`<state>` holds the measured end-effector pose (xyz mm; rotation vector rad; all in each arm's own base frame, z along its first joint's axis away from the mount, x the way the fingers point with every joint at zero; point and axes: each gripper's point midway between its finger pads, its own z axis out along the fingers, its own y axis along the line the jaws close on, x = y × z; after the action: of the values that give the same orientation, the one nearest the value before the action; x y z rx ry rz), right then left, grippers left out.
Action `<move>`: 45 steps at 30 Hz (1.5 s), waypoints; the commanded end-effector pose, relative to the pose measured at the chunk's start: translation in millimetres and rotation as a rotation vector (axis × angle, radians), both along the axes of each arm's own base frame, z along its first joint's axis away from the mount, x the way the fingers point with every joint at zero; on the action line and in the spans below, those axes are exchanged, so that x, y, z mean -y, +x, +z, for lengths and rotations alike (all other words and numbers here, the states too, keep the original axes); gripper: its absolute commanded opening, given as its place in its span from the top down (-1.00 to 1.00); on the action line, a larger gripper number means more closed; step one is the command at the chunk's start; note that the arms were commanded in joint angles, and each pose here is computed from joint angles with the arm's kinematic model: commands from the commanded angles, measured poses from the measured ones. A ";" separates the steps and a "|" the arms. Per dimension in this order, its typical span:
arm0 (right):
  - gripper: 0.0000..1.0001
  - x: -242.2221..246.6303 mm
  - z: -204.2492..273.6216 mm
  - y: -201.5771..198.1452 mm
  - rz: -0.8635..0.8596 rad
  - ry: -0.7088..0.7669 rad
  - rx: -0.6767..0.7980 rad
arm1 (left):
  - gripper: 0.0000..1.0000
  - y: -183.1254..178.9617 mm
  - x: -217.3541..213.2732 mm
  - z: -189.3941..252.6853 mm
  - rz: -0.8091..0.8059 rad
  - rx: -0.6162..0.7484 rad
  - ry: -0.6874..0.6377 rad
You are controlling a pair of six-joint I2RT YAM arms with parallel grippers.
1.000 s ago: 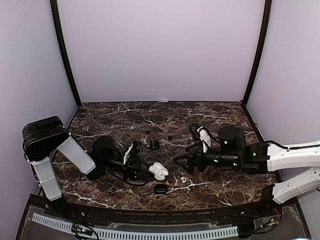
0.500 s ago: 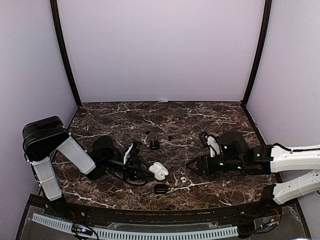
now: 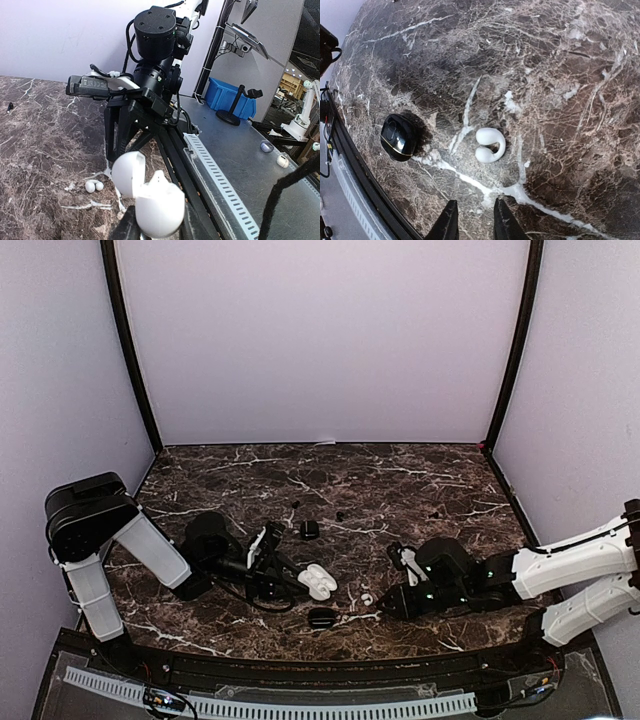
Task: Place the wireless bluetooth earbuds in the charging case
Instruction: Pick up the left earbud from the center of the board.
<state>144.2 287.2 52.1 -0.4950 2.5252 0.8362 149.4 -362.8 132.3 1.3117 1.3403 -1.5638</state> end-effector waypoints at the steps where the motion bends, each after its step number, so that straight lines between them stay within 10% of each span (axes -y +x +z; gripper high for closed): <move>1: 0.55 -5.0 0.3 4.0 -0.023 0.037 0.015 | 0.66 -0.5 0.9 13.0 -0.007 0.040 -0.037; 18: 0.65 -2.8 -34.9 26.9 -0.064 -0.131 0.060 | 0.66 -0.5 0.6 12.5 -0.005 0.042 -0.034; 45: 0.46 -14.6 -20.6 45.1 -0.061 0.000 0.005 | 0.67 -0.2 0.7 12.1 -0.003 0.046 -0.031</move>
<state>186.0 298.3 27.5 -0.4417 2.5263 0.7637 149.5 -362.8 132.1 1.3147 1.3354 -1.5584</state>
